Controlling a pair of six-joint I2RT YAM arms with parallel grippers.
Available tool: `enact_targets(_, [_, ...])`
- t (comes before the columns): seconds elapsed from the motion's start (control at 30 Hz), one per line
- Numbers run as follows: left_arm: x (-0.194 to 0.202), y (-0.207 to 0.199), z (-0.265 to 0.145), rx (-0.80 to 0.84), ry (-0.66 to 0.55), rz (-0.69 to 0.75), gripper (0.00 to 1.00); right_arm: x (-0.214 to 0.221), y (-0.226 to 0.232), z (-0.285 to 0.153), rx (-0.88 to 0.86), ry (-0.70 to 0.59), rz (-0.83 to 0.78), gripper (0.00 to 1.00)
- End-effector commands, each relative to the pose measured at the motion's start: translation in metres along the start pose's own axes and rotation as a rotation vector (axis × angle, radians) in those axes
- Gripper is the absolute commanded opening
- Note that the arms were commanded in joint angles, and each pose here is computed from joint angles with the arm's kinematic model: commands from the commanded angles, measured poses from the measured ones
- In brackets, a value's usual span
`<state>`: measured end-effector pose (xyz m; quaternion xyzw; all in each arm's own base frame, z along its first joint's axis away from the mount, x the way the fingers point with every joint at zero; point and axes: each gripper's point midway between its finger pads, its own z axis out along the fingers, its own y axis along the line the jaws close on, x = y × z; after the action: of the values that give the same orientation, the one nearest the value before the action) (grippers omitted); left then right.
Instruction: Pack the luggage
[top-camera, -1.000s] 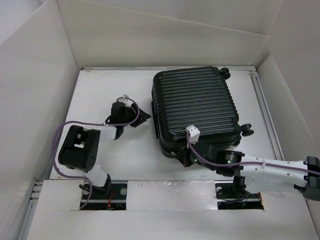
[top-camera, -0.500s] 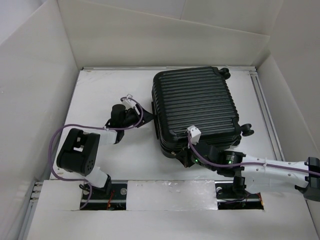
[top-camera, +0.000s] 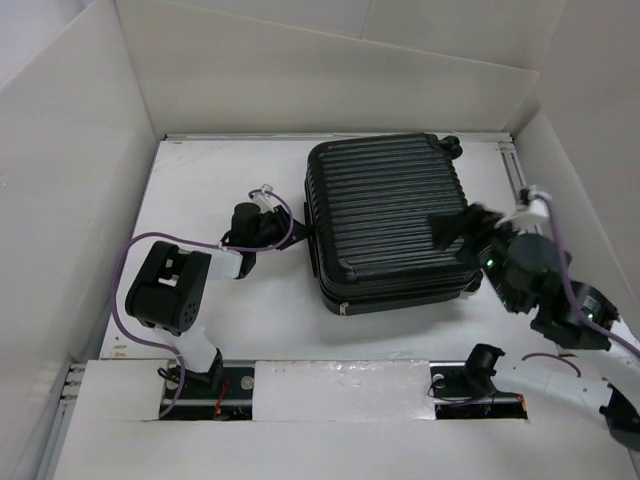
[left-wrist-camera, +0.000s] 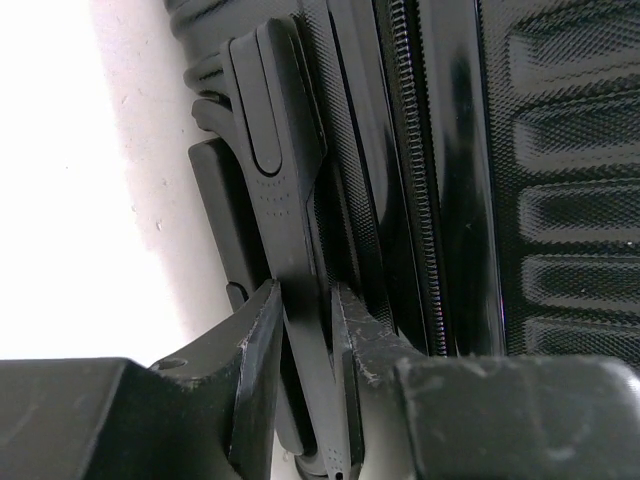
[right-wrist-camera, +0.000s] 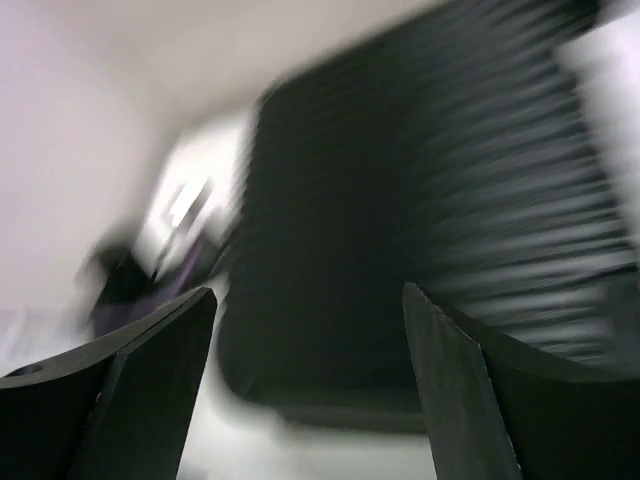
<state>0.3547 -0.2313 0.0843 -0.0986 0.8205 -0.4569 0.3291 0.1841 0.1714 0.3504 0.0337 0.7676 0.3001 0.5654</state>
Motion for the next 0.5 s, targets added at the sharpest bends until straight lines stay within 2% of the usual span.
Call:
enact_targets(0.0, [0.001,-0.007,0.009,0.012,0.000,0.052,0.00,-0.056,-0.095,-0.007,0.479,-0.177,-0.096,0.82])
enact_targets(0.07, [-0.001,-0.011,0.008,0.020,-0.008,0.058,0.00,-0.074,-0.107,0.010,0.543,-0.182,-0.158,0.82])
enact_targets(0.13, [0.000,-0.011,0.006,0.020,-0.008,0.058,0.00,-0.089,-0.137,0.027,0.604,-0.178,-0.151,0.75])
enact_targets(0.17, [0.002,-0.011,0.003,0.020,-0.008,0.058,0.00,-0.082,-0.158,0.048,0.653,-0.122,-0.164,0.68])
enact_targets(0.2, [-0.001,-0.015,0.001,0.029,-0.015,0.063,0.00,-0.094,-0.195,0.051,0.738,-0.119,-0.155,0.63])
enact_targets(0.23, [0.005,-0.009,-0.001,0.022,-0.009,0.058,0.00,-0.088,-0.202,0.068,0.687,-0.060,-0.126,0.55])
enact_targets(0.27, [0.003,-0.013,-0.003,0.030,-0.016,0.063,0.00,-0.089,-0.215,0.078,0.689,-0.035,-0.118,0.35])
enact_targets(0.3, [0.005,-0.011,-0.004,0.030,-0.016,0.064,0.00,-0.079,-0.238,0.097,0.711,0.030,-0.106,0.29])
enact_targets(0.37, [0.007,-0.016,-0.006,0.051,-0.008,0.058,0.00,-0.086,-0.257,0.111,0.709,0.049,-0.098,0.25])
enact_targets(0.43, [0.014,-0.017,-0.006,0.061,0.007,0.062,0.00,-0.065,-0.276,0.132,0.711,0.176,-0.098,0.22])
enact_targets(0.47, [0.016,-0.015,-0.007,0.055,0.012,0.058,0.00,-0.071,-0.273,0.141,0.687,0.181,-0.094,0.20])
